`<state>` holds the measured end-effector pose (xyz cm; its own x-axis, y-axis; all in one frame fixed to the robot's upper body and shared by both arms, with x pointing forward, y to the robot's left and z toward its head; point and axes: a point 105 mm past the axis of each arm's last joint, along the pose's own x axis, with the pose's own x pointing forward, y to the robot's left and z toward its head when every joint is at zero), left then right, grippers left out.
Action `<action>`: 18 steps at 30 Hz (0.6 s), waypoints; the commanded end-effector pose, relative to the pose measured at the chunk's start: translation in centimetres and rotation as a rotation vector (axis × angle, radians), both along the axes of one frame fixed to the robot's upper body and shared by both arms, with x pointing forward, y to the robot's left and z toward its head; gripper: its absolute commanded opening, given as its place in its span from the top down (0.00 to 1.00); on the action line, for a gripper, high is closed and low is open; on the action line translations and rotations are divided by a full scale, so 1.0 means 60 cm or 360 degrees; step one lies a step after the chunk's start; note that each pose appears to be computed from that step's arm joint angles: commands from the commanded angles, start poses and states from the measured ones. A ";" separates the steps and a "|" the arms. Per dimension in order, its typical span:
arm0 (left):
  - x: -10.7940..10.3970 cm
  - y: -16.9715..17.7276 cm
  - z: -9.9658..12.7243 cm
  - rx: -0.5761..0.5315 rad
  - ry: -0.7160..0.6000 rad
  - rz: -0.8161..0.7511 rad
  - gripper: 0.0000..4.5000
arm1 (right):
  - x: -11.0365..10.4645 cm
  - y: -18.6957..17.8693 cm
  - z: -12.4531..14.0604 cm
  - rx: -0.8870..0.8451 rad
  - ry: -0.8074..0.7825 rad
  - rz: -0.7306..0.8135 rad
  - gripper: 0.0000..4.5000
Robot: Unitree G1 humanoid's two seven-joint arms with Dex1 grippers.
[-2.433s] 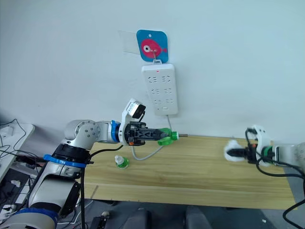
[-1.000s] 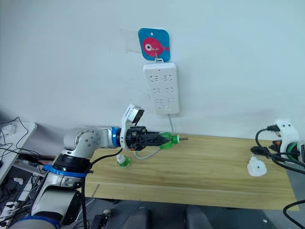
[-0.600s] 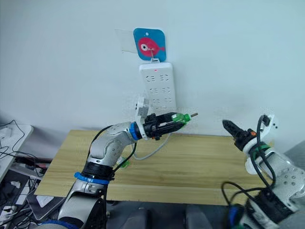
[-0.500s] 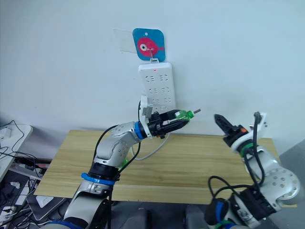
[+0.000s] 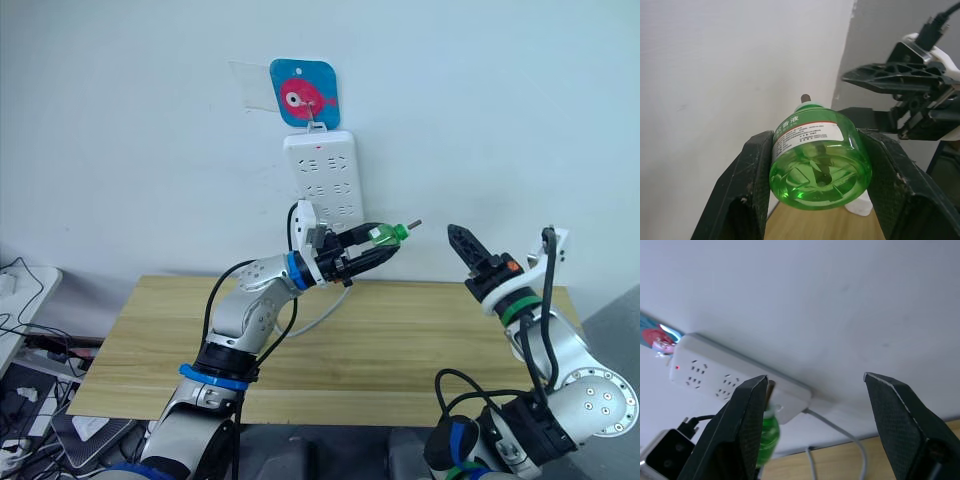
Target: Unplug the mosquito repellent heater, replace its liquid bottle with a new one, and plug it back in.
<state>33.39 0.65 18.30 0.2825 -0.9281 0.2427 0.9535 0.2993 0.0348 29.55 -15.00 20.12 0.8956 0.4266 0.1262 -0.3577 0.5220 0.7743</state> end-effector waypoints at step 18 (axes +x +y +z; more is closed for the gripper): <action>-0.021 -0.006 0.025 -0.0027 -0.0106 -0.0061 0.50 | -0.014 0.076 0.013 0.0416 0.0173 0.0269 0.29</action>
<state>32.90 0.49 18.78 0.2639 -0.9321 0.2481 0.9564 0.2863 0.0584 29.11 -10.60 19.60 0.8422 0.5301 0.0985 -0.2788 0.2716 0.9211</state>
